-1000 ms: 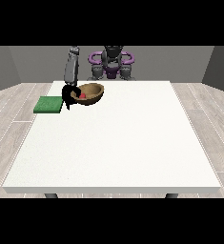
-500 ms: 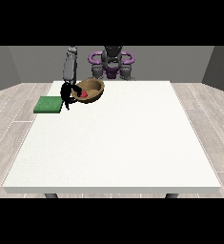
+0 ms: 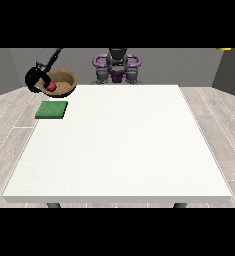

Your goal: Pick the cup and pour the ball into the bowl, then pick the bowl and place it on the pad

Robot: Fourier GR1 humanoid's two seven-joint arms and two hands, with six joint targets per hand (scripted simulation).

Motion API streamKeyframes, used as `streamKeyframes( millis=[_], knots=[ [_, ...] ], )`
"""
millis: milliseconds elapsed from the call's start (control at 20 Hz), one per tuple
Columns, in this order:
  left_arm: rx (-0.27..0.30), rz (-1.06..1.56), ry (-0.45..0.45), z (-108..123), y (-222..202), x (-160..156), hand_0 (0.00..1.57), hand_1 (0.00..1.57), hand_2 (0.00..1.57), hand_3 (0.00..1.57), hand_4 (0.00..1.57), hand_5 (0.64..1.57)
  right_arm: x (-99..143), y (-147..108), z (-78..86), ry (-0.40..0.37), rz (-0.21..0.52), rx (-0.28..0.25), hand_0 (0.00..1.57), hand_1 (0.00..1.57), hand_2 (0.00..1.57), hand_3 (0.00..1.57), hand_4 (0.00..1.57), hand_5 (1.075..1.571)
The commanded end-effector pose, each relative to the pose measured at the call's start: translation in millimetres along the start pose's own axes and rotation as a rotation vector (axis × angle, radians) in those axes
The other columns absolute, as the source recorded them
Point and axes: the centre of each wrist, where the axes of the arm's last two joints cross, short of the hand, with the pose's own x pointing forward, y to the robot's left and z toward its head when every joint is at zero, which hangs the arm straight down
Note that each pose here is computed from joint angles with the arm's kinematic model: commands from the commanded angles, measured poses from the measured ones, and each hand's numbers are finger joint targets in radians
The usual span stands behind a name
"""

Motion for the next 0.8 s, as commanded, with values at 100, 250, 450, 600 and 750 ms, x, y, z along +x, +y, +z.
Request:
streamKeyframes(
  millis=[100, 250, 450, 600, 750],
  knots=[
    [0.053, -0.011, 0.022, 24.4, 17.9, -30.6, 0.0, 0.0, 0.0, 0.0, 1.2, 1.543, 39.3, -48.2, -9.6, 0.044, 0.012, -0.034, 1.57, 1.57, 1.57, 0.58, 1.09, 1.564],
    [0.042, 0.012, -0.036, 19.9, 37.8, -2.0, 0.0, 0.0, 0.0, 0.0, 1.2, 1.546, 38.0, -55.9, -15.3, -0.01, 0.016, -0.026, 1.57, 1.57, 1.57, 0.38, 1.12, 1.568],
    [0.051, -0.029, -0.034, 22.0, 28.9, -14.0, 0.0, 0.0, 0.0, 0.0, 1.21, 1.555, 52.8, -49.5, -23.6, 0.002, 0.019, -0.026, 1.57, 1.57, 1.57, 0.38, 1.12, 1.568],
    [0.059, -0.02, -0.078, 23.4, 42.1, -10.0, 0.0, 0.0, 0.0, 0.0, 1.22, 1.552, 56.0, -38.3, -28.7, -0.025, -0.059, -0.038, 1.57, 1.57, 1.57, 0.43, 1.07, 1.564],
    [0.052, -0.007, -0.092, 23.7, 38.6, -11.1, 0.0, 0.0, 0.0, 0.0, 1.21, 1.553, 26.4, -9.6, -29.4, -0.006, -0.13, -0.029, 1.57, 1.57, 1.57, 0.44, 1.06, 1.569]
  ],
)
